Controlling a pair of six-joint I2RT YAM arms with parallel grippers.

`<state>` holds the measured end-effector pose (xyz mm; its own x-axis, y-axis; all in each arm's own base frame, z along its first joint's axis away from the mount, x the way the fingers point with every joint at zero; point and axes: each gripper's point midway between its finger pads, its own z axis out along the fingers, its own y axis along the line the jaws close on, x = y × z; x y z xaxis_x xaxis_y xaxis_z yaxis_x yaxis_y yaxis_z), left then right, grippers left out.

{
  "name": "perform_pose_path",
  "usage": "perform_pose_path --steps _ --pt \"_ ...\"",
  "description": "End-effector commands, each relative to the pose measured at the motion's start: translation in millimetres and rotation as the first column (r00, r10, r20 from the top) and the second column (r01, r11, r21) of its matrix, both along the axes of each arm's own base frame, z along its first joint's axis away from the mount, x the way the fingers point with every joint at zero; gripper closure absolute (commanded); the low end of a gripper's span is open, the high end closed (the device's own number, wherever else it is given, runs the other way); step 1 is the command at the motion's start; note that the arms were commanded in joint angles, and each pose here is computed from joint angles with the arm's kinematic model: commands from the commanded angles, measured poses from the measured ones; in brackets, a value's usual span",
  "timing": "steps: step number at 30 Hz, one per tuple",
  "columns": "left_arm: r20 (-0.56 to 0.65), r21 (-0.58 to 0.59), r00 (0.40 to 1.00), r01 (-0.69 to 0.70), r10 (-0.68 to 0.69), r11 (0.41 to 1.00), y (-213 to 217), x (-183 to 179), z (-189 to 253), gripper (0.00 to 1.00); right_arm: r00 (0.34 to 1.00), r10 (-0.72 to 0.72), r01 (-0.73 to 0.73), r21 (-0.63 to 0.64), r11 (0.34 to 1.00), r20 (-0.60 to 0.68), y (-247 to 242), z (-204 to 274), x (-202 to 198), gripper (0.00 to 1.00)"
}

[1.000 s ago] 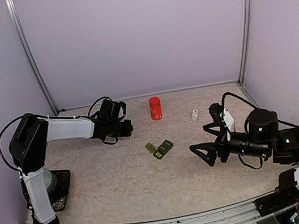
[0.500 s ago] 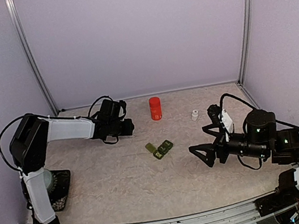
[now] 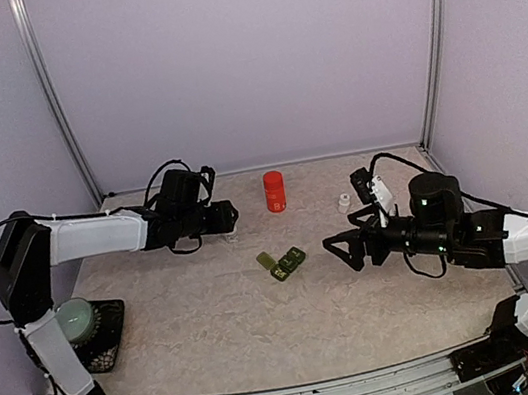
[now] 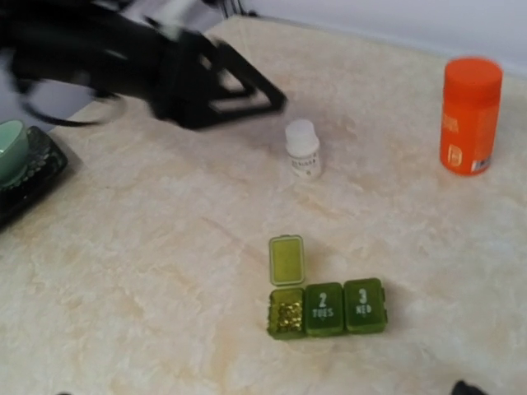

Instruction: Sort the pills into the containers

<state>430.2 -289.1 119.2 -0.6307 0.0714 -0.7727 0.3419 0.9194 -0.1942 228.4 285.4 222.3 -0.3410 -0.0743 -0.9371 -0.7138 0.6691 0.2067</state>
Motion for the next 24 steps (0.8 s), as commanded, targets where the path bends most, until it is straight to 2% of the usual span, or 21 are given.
perform_pose_path --steps 1,8,14,18,24 --pt "0.029 -0.081 0.999 0.046 -0.044 0.996 -21.5 -25.4 25.1 0.37 0.991 0.076 -0.067 0.082 0.994 -0.114 15.8 -2.6 21.8 0.03" --pt "-0.009 -0.282 0.98 0.19 -0.201 0.941 -57.4 -56.9 12.1 0.36 0.943 0.166 -0.126 0.154 0.98 -0.289 31.1 -41.9 81.0 0.16" --pt "-0.034 -0.287 0.97 0.223 -0.242 0.932 -70.8 -56.5 -12.0 0.34 0.881 0.204 -0.14 0.177 0.974 -0.426 46.8 -89.2 129.9 0.28" --pt "-0.046 -0.291 0.961 0.249 -0.274 0.924 -80.9 -57.6 -21.3 0.34 0.843 0.229 -0.158 0.184 0.97 -0.487 60.2 -118.1 140.7 0.33" --pt "-0.058 -0.292 0.957 0.256 -0.284 0.922 -85.3 -60.6 -30.6 0.33 0.834 0.216 -0.151 0.168 0.974 -0.508 61.8 -138.7 144.1 0.33"
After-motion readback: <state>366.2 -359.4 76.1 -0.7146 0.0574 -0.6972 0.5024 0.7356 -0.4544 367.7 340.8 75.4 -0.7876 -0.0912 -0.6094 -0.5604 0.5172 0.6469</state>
